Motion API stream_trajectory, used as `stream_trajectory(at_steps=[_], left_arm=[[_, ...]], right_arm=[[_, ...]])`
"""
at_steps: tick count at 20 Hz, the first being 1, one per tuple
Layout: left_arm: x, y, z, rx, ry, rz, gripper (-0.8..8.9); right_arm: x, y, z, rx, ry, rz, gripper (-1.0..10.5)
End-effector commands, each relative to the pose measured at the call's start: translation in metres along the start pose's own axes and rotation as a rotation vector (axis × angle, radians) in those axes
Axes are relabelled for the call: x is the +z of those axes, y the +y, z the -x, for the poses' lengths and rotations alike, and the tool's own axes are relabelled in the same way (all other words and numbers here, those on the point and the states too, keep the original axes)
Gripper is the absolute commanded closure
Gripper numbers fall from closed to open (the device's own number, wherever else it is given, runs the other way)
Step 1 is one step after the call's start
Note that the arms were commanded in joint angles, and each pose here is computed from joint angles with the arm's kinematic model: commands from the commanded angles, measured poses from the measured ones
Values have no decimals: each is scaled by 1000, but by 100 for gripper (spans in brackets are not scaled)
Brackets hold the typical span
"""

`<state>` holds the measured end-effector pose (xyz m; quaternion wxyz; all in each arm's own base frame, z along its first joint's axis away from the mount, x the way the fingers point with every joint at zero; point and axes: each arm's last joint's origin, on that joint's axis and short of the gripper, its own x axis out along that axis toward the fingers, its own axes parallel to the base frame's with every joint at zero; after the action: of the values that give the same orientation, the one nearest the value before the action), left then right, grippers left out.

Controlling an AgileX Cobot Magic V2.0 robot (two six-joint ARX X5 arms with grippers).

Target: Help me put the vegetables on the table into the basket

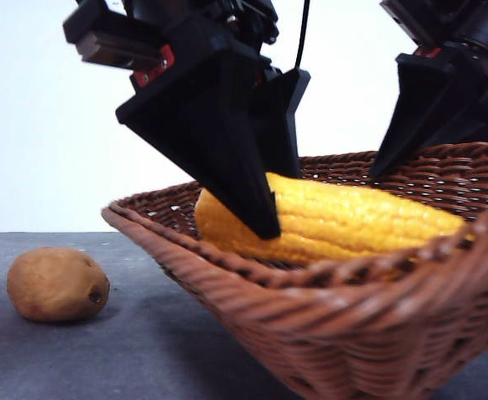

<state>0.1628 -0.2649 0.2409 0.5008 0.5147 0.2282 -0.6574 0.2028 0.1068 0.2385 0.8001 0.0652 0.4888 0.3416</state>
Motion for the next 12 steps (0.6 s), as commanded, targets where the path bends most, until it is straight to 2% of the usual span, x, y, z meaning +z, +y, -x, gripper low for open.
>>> stream_trajectory(at_steps=[1, 3, 4, 8, 12], left_arm=[[0, -1, -5, -26, 0, 19, 761], [-1, -1, -5, -26, 1, 26, 486], [-1, -1, -5, -25, 1, 51, 399], [-1, 0, -4, -20, 5, 139, 398], [6, 12, 16, 73, 33, 262, 400]], right_arm=[[0, 1, -3, 16, -9, -18, 959], [1, 1, -3, 13, -13, -16, 959], [1, 1, -3, 12, -14, -16, 958], [1, 1, -3, 11, -16, -15, 959], [1, 0, -3, -20, -22, -15, 959]])
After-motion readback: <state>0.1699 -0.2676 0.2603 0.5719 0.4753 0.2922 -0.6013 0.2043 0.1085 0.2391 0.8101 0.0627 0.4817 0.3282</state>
